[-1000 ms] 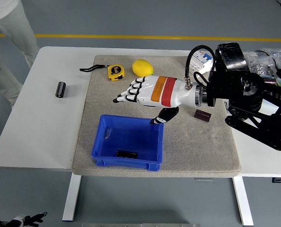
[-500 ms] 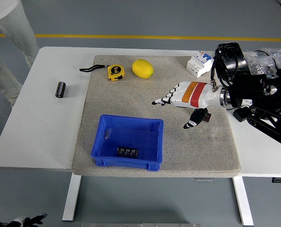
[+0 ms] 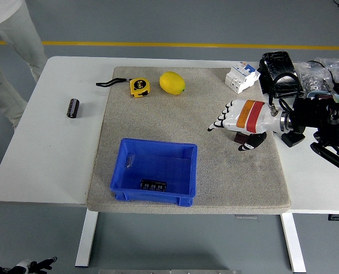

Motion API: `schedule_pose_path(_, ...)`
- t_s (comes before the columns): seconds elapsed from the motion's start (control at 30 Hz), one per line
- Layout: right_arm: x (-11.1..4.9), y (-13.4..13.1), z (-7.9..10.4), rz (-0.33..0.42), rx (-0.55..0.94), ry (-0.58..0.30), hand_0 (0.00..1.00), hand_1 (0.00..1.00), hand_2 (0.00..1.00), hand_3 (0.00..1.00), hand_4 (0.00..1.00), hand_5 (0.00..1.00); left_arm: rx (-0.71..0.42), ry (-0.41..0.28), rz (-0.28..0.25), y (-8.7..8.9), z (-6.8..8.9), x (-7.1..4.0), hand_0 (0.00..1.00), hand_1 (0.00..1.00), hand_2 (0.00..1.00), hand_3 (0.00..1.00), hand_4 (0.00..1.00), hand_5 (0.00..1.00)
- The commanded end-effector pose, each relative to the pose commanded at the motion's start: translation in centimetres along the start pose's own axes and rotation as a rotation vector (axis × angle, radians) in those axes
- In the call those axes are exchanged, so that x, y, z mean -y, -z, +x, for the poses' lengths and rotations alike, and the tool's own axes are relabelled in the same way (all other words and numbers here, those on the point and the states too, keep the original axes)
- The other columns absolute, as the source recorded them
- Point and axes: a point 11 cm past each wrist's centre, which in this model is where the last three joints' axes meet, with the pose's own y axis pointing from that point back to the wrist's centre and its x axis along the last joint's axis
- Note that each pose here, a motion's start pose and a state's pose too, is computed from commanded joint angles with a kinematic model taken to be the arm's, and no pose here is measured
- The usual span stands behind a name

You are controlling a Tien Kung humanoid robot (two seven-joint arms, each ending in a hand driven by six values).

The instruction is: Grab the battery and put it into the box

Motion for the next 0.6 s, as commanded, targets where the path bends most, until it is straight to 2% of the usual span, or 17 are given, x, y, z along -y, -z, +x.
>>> schedule_pose_path(0.1,-0.2,0.4,-0.7,0.021,-0.038,0.017,0.658,0.648,0.707,0.816,0.842,0.052,-0.001,0.000,-0.002,-0.1,0.0,0.0,0.745,0.741,0.793,0.646,0.722,0.643)
schedule_pose_path(0.13,-0.2,0.4,-0.8,0.024,-0.044,0.021,0.670,0.660,0.713,0.819,0.814,0.014,-0.001,0.000,-0.003,-0.2,0.0,0.0,0.744,0.741,0.793,0.646,0.721,0.643)
schedule_pose_path(0.3,-0.6,0.4,-1.6,0.032,-0.072,0.042,0.670,0.660,0.713,0.819,0.814,0.014,-0.004,0.000,-0.006,-0.3,0.0,0.0,0.744,0.741,0.793,0.646,0.721,0.643)
schedule_pose_path(0.6,-1.2,-0.1,-3.0,0.021,-0.082,0.068,0.691,0.669,0.724,0.831,0.853,0.058,-0.002,0.002,-0.012,-0.7,0.0,0.0,0.745,0.741,0.794,0.646,0.721,0.639)
